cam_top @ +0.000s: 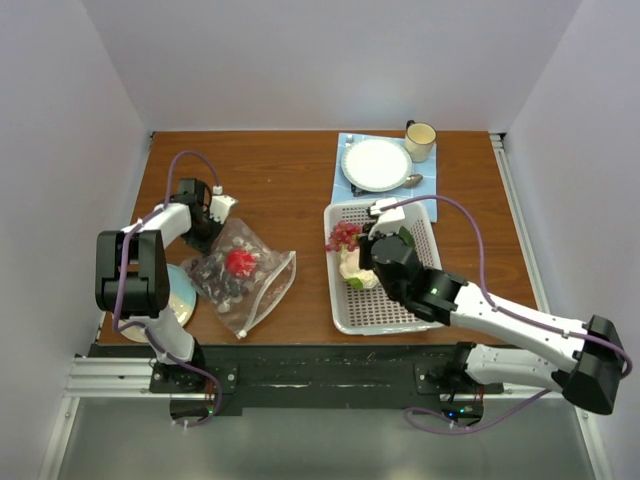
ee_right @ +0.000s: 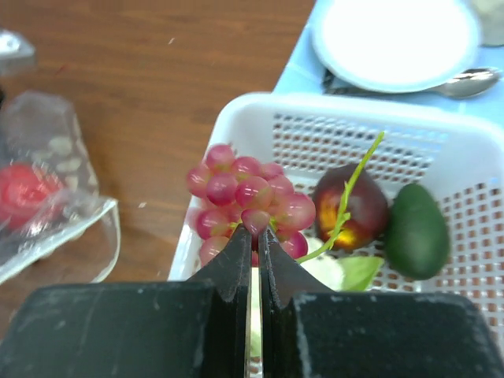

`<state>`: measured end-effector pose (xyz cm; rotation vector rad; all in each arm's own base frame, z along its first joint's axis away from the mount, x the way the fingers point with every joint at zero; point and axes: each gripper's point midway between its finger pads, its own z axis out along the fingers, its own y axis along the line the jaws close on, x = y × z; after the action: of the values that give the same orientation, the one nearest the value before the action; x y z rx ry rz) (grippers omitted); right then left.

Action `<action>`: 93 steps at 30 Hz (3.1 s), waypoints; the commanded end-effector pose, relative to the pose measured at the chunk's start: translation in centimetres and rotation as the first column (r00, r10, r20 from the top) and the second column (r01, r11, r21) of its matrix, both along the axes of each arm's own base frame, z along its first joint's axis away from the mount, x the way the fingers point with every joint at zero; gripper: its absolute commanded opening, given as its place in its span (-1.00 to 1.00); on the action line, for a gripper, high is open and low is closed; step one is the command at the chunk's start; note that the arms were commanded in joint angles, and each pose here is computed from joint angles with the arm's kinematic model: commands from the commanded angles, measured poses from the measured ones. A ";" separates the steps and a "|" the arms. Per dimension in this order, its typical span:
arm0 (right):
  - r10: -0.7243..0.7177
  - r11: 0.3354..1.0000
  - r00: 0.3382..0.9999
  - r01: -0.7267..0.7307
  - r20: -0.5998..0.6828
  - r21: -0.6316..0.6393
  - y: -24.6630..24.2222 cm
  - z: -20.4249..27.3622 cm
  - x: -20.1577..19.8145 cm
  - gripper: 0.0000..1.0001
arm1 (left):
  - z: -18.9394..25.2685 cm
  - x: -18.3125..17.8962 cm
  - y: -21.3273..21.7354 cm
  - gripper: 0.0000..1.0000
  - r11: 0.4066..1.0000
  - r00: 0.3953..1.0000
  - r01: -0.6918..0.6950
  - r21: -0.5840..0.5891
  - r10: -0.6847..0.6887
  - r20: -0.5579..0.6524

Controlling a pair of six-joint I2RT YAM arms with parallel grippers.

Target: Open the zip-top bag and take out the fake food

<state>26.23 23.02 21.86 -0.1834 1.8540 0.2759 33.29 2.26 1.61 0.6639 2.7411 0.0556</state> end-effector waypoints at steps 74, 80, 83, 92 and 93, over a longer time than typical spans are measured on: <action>0.388 0.921 0.922 -0.387 -0.014 0.055 25.4 -9.6 -1.1 0.97 | 5.7 -0.1 -1.1 -1.00 0.994 0.998 0.056 -0.091 -0.052 0.041; 0.390 0.921 0.920 -0.388 -0.035 0.039 23.6 -10.6 -3.2 0.96 | 10.9 3.9 2.3 -1.00 1.000 0.985 -0.002 -0.008 0.003 0.174; 0.390 0.921 0.919 -0.389 -0.049 0.038 23.5 -11.0 -3.5 0.92 | 12.7 4.0 1.7 -1.00 0.999 0.983 -0.003 -0.046 0.011 0.184; 0.380 0.925 0.922 -0.380 -0.076 0.016 22.6 -12.8 -3.7 0.58 | 14.9 -2.1 -9.1 -1.00 0.884 0.982 0.184 -0.430 -0.148 0.116; 0.382 0.924 0.921 -0.383 -0.078 0.014 22.7 -13.0 -3.9 0.56 | 13.3 -3.5 -10.7 -1.00 0.871 0.978 0.207 -0.446 -0.194 0.077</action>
<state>22.01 45.74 7.81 -0.6147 1.9103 0.5419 34.99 -1.92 16.03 0.6702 2.4961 -0.2662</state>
